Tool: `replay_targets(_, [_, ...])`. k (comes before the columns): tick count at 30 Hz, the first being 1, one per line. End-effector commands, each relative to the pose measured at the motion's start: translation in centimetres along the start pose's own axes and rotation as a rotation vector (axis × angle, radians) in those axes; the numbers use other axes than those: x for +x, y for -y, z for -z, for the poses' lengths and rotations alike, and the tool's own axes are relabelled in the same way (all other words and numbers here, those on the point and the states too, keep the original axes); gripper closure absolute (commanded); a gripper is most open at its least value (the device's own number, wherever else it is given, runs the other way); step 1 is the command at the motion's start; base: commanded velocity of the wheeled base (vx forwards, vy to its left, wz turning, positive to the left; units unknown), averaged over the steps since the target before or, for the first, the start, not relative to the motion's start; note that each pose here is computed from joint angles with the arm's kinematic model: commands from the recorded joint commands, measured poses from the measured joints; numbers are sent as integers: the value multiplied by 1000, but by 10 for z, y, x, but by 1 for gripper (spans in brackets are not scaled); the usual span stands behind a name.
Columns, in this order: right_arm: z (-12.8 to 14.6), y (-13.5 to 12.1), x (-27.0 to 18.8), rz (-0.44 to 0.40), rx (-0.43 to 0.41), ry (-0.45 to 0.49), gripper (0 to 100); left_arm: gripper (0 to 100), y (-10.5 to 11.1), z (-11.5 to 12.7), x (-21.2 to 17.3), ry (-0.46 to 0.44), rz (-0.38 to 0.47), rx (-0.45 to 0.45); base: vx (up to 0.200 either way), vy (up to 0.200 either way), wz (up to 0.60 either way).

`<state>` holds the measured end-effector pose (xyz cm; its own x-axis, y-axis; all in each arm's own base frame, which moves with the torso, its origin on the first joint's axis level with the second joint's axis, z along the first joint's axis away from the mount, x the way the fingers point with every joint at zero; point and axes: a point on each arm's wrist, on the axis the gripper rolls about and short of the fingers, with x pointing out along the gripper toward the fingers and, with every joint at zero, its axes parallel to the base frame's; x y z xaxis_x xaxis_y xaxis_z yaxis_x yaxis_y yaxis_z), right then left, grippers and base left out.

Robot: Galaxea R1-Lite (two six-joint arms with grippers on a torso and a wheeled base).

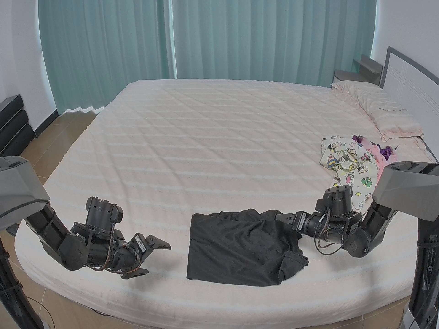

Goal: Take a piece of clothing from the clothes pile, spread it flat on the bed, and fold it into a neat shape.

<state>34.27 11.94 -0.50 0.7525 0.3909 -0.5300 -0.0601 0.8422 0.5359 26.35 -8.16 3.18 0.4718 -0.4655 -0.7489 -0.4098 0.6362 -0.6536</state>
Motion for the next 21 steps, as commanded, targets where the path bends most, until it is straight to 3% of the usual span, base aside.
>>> replay_targets(1, [-5, 21, 6, 17, 32, -4, 0, 0, 1, -1, 0, 4, 3, -2, 0, 0, 0])
replay_targets(12, [-5, 20, 23, -84, 89, -59, 0, 0, 0, -1, 3, 17, 23, 4, 0, 0, 0])
replay_targets(13, [-4, 19, 23, -85, 88, -59, 100, 0, 0, -1, 3, 17, 23, 4, 0, 0, 0])
replay_targets(21, [-3, 25, 30, -68, 123, -61, 100, 0, 0, -1, 3, 17, 23, 4, 0, 0, 0])
